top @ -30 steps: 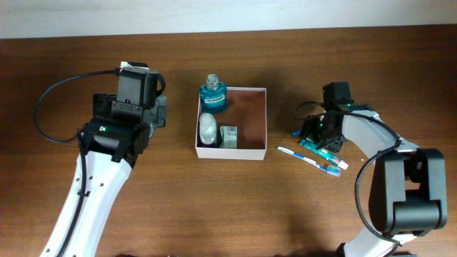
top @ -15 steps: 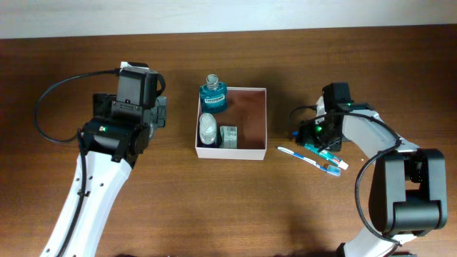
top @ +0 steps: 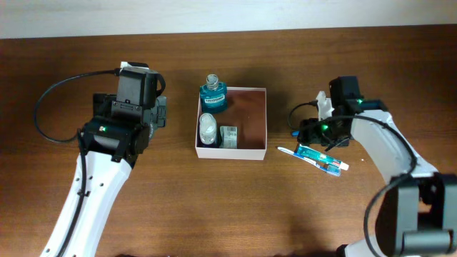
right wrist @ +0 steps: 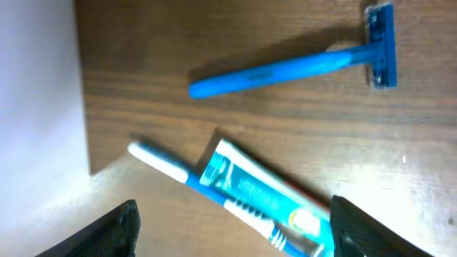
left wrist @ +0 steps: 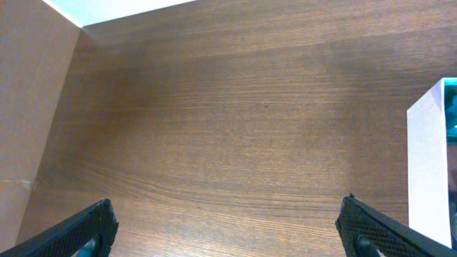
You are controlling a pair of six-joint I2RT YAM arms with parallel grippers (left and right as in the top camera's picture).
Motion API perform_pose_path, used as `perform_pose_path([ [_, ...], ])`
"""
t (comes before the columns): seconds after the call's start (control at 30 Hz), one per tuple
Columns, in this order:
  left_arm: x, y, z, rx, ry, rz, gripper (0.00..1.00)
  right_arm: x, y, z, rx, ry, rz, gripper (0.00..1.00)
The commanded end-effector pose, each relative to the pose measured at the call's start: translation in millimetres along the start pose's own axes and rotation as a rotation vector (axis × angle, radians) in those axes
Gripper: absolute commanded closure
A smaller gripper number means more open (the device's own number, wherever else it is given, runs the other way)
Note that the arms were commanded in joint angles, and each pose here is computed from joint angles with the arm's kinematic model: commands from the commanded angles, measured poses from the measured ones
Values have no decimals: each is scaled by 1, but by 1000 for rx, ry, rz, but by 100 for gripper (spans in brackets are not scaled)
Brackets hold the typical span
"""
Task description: Pack container
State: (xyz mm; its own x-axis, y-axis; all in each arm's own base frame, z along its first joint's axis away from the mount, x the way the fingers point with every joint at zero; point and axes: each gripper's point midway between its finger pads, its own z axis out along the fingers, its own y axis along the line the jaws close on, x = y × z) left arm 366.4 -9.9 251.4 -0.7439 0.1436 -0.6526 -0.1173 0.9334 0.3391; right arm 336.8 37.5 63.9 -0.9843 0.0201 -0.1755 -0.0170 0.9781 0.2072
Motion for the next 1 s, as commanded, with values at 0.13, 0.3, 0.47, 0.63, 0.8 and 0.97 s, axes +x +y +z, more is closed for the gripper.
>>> perform_pose_path([
  [0.13, -5, 5, -3, -14, -14, -12, 1, 23, 38, -13, -92, 66, -121, 22],
  [0.3, -5, 5, -3, -14, -14, -12, 0, 46, 57, 6, -50, 121, -241, 22],
  [0.47, -5, 5, -3, -14, -14, -12, 1, 59, 57, 18, 48, 142, -306, 22],
  [0.63, -5, 5, -3, -14, -14, -12, 1, 57, 56, 27, 49, 111, -315, 22],
  [0.8, -5, 5, -3, -14, -14, -12, 1, 50, 50, 37, 79, 69, -330, 23],
  [0.97, -5, 5, -3, -14, -14, -12, 0, 47, 26, 53, 200, 62, -332, 23],
])
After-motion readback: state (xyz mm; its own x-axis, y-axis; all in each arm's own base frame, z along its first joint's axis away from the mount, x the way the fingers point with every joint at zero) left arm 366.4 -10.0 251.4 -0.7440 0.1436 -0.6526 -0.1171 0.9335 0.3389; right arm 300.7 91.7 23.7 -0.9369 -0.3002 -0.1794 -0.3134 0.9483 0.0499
